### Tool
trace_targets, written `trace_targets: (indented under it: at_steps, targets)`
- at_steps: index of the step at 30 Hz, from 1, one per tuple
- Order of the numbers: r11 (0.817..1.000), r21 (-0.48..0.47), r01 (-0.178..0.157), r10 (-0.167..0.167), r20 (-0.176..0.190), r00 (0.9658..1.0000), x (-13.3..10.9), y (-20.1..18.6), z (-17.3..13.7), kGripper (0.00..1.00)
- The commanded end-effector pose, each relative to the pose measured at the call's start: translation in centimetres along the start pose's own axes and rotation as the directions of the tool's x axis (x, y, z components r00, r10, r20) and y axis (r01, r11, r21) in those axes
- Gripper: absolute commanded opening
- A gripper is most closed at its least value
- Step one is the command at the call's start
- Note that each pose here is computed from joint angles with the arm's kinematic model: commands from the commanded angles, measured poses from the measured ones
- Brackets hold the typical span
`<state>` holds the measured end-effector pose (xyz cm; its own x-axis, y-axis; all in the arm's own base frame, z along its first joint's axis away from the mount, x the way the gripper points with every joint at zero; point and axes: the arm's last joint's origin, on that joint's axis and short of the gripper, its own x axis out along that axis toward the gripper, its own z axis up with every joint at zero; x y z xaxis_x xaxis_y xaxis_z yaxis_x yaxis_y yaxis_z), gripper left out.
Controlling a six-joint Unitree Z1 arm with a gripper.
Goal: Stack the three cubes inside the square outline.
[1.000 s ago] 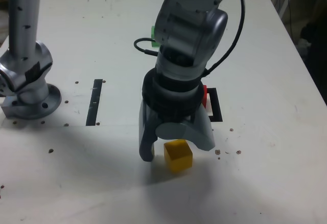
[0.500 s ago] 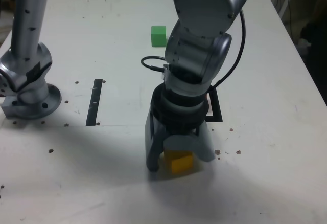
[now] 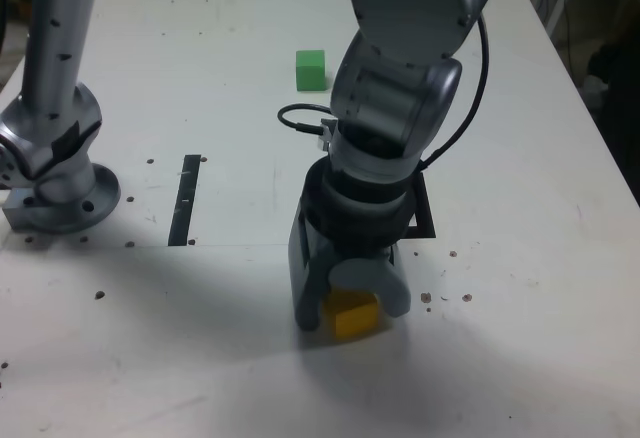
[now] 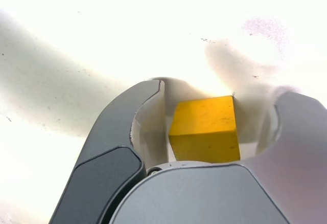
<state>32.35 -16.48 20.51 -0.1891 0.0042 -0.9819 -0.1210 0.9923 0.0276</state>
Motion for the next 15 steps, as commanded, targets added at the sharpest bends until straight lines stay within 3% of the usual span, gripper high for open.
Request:
trace_targets:
  at_steps: [1, 15]
  targets:
    - [1.0, -0.004, -0.001, 0.001, 0.002, 1.0, 0.08, -0.11, 0.3, 0.31]
    - [1.0, 0.004, -0.012, 0.012, 0.002, 0.9999, -0.19, -0.32, 0.69, 0.22]
